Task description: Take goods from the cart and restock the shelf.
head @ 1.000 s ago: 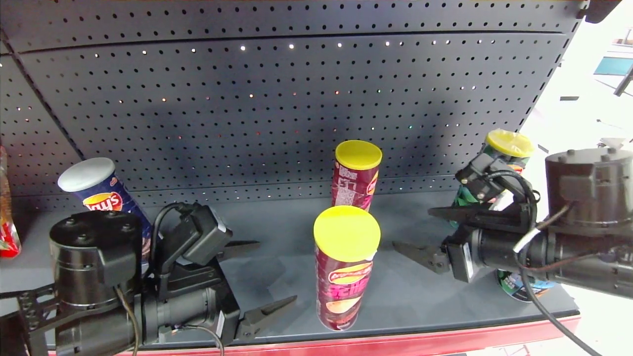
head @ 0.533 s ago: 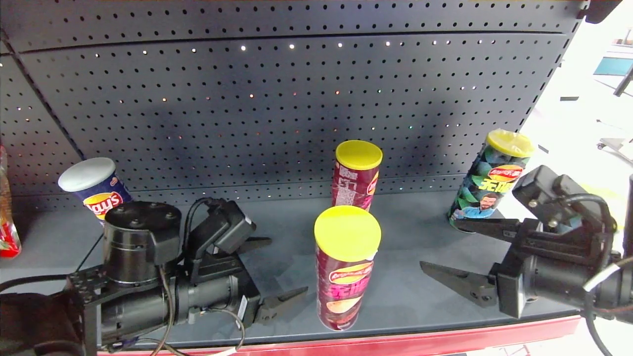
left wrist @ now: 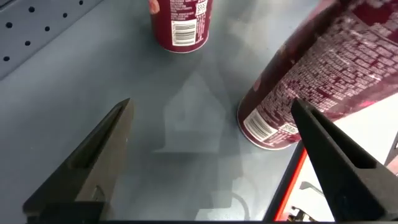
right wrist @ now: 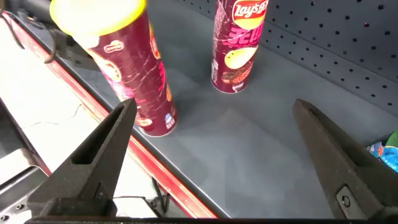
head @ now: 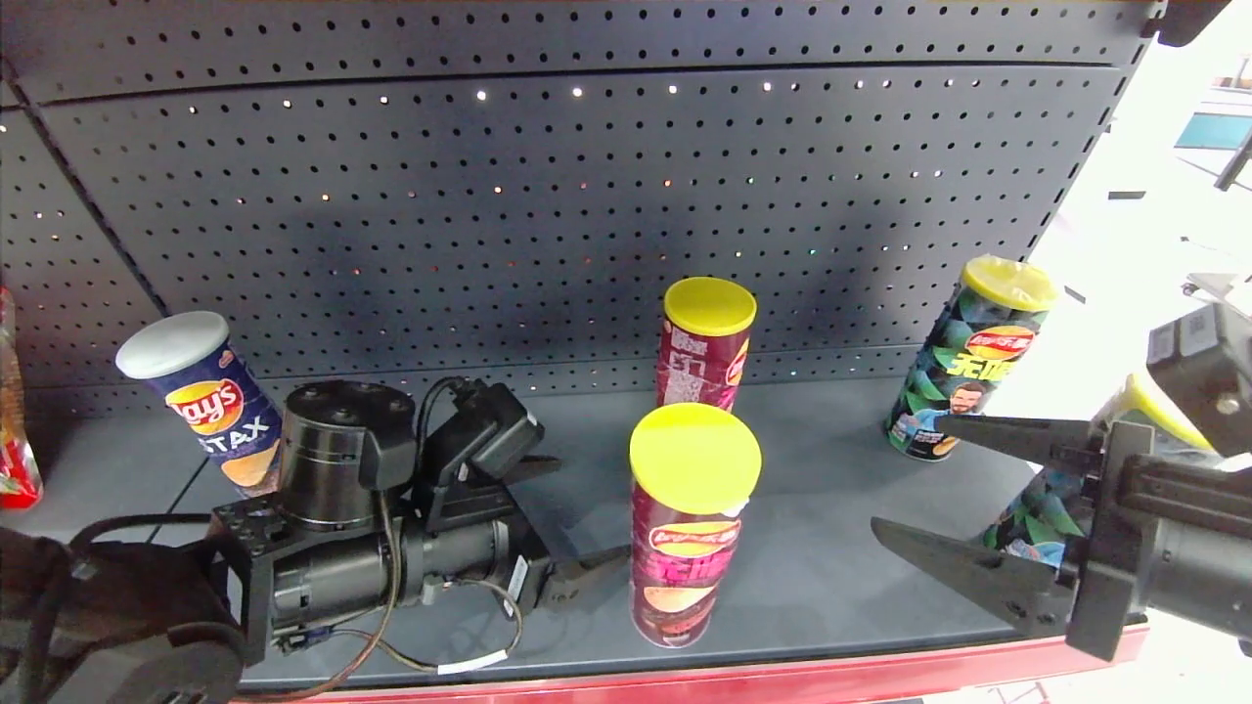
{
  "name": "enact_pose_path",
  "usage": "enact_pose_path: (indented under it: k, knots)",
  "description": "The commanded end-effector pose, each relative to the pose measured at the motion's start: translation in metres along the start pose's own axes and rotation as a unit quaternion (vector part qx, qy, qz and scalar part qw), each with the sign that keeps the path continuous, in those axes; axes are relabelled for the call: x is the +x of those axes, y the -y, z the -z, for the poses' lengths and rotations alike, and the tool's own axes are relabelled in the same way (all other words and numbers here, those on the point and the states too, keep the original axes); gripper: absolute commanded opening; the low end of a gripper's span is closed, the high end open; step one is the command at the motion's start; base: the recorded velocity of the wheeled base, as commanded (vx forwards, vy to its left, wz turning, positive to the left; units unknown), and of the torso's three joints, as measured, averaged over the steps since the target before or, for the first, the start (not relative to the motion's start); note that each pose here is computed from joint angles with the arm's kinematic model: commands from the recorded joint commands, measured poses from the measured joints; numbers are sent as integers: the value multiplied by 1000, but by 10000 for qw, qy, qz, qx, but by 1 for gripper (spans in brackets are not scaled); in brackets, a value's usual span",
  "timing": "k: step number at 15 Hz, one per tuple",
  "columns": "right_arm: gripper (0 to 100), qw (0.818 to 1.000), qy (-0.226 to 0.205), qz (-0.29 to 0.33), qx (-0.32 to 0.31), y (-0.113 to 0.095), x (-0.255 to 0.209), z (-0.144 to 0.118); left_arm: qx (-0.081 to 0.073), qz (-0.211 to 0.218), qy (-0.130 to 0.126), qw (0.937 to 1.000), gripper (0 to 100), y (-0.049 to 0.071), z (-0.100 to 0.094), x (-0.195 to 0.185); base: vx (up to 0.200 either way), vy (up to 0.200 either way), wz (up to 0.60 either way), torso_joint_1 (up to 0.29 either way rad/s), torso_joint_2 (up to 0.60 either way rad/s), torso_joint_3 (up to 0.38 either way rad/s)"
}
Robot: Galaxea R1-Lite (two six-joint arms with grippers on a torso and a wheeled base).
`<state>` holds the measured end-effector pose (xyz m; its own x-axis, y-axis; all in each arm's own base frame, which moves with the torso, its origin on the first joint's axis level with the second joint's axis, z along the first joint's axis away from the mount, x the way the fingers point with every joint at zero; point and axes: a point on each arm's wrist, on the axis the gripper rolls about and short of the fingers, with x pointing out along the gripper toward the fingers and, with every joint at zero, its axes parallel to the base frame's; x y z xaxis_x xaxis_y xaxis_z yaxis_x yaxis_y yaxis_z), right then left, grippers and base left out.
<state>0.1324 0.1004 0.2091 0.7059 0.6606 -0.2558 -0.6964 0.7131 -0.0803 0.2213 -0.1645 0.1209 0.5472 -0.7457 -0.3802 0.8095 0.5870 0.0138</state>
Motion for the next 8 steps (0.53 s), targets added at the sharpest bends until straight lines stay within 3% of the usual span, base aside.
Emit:
enact_pose_path:
  k: [1,8]
  knots:
    - [100,10000,75,0,-10,-1,-4,-1,0,11,-32,10000,100,-1,1,5,0,0,0,0,0,0]
    - [100,9999,104,18,-11,0,-4,-3,21,44,-10,10000,100,2,0,3,0,0,0,0,0,0]
